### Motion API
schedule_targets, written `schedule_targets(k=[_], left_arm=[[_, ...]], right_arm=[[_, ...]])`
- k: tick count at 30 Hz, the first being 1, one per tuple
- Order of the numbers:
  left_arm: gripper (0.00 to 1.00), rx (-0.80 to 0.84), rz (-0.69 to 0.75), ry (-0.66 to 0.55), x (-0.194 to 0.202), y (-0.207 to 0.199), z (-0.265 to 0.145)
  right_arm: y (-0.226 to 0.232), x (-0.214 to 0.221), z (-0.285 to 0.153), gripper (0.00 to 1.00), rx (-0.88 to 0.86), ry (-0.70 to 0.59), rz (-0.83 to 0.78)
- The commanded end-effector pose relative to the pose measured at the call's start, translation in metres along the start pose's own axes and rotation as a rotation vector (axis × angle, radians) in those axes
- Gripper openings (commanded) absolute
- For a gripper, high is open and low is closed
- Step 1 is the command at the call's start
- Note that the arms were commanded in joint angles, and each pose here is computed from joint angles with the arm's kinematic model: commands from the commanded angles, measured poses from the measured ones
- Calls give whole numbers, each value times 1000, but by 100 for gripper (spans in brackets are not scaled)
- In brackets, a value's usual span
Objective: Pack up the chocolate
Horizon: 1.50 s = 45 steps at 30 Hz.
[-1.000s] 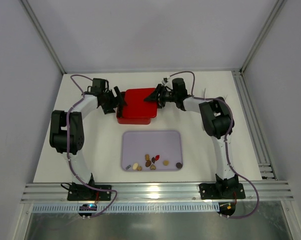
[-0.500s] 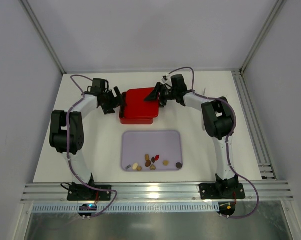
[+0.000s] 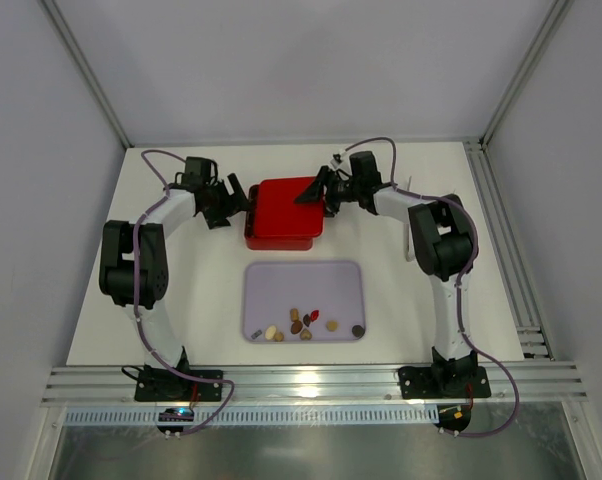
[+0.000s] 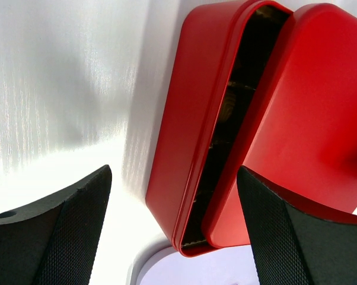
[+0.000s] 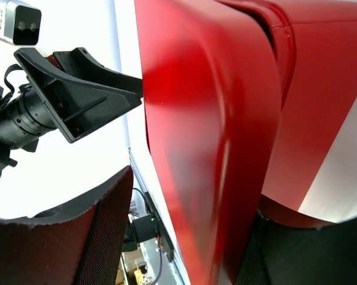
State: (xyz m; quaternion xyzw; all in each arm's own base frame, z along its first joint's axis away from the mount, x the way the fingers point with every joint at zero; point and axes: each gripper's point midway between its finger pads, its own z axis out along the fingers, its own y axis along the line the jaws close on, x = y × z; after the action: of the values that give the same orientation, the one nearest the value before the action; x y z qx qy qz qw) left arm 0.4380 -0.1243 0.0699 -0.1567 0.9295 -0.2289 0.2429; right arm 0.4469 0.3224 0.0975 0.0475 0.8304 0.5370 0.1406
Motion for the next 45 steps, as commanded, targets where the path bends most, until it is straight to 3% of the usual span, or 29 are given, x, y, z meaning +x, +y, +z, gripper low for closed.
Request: schedule_targets(k=[1,28,45], left_arm=[[84,17,25,-23,-9,-8,-2],[84,75,19,-18,-8,-19,-4],[84,95,12,-17,-9,-23,-4]], right_arm=[[10,-3,-14,61,-7,-22,-9],[19,-9,-57,61,-89,-59,43],[-4,-13,-73,60,69,-63,12]])
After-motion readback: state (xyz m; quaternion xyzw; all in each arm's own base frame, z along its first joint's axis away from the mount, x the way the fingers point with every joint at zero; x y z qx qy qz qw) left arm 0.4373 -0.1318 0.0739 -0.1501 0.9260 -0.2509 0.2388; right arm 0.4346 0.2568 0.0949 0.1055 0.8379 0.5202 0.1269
